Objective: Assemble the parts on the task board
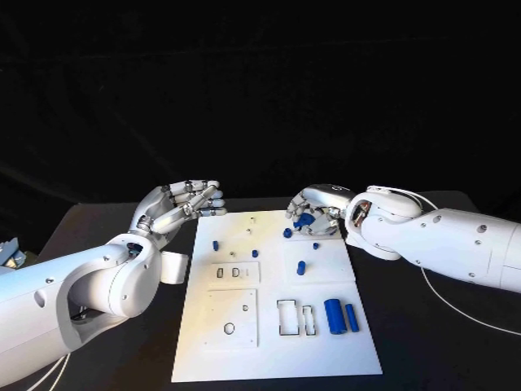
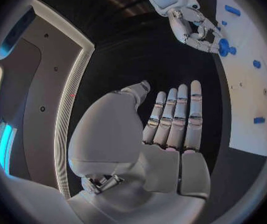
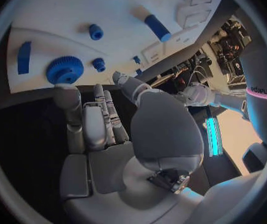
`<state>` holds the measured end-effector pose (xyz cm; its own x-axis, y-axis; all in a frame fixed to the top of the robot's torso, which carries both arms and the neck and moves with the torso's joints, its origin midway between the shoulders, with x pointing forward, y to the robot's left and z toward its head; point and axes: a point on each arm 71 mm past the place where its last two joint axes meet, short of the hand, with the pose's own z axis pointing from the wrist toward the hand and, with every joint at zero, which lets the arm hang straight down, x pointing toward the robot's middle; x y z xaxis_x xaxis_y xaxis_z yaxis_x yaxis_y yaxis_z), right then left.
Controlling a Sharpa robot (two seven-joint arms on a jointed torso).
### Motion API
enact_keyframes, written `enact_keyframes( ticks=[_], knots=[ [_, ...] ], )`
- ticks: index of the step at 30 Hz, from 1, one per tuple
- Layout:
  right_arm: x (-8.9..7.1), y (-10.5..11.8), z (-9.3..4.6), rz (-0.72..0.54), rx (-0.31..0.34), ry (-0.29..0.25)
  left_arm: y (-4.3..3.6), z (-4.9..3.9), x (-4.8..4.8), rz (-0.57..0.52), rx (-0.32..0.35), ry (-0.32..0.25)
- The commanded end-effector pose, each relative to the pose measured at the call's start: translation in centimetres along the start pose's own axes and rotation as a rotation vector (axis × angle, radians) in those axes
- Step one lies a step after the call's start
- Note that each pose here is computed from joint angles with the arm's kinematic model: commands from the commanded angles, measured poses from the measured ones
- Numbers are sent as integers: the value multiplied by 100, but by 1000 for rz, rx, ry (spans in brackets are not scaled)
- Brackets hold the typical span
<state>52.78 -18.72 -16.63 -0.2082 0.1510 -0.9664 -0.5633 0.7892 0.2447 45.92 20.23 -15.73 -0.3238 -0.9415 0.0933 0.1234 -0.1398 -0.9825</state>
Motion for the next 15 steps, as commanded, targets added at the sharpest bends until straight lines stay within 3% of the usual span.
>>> enact_keyframes(
  ticks=[1,15],
  knots=[
    [12,0,25,-116,40,21,-18,0,44,-18,4,32],
    [35,80,74,-162,33,25,-41,-20,45,-21,7,36]
  ],
)
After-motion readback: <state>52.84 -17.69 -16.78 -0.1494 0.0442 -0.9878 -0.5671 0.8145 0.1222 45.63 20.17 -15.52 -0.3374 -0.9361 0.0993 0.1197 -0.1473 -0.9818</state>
